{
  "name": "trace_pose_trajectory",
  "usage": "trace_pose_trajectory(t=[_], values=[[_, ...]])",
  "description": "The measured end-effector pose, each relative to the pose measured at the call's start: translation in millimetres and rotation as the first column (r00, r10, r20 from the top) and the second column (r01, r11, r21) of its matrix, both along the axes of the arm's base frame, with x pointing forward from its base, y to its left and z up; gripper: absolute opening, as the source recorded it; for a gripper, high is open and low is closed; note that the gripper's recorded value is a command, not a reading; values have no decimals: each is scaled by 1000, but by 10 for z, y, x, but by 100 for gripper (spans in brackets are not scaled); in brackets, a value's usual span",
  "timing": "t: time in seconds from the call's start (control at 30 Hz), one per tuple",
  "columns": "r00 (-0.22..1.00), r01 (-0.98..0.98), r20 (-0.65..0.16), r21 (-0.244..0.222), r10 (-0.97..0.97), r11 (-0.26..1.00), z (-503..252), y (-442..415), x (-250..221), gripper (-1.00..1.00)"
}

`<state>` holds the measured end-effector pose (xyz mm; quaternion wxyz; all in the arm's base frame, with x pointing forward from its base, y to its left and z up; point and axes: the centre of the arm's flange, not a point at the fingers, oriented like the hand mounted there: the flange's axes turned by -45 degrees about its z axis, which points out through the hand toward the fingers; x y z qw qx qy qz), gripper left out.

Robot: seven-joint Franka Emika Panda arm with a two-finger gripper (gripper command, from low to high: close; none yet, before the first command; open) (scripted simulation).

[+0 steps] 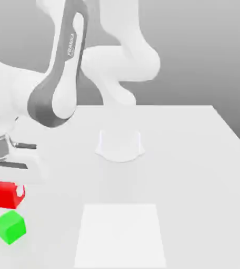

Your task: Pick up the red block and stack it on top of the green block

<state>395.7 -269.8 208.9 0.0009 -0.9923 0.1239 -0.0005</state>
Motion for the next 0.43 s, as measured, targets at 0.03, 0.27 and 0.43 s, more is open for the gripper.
trace_pose_trajectory(t=[0.03, 0.27, 0.43], values=[[1000, 5, 0, 0, -5, 1000, -127, -9, -5, -100], [1000, 10, -1, -1, -10, 1000, -271, -15, -16, 100], [1000, 10, 0, -1, -10, 1000, 217, -18, -5, 100]])
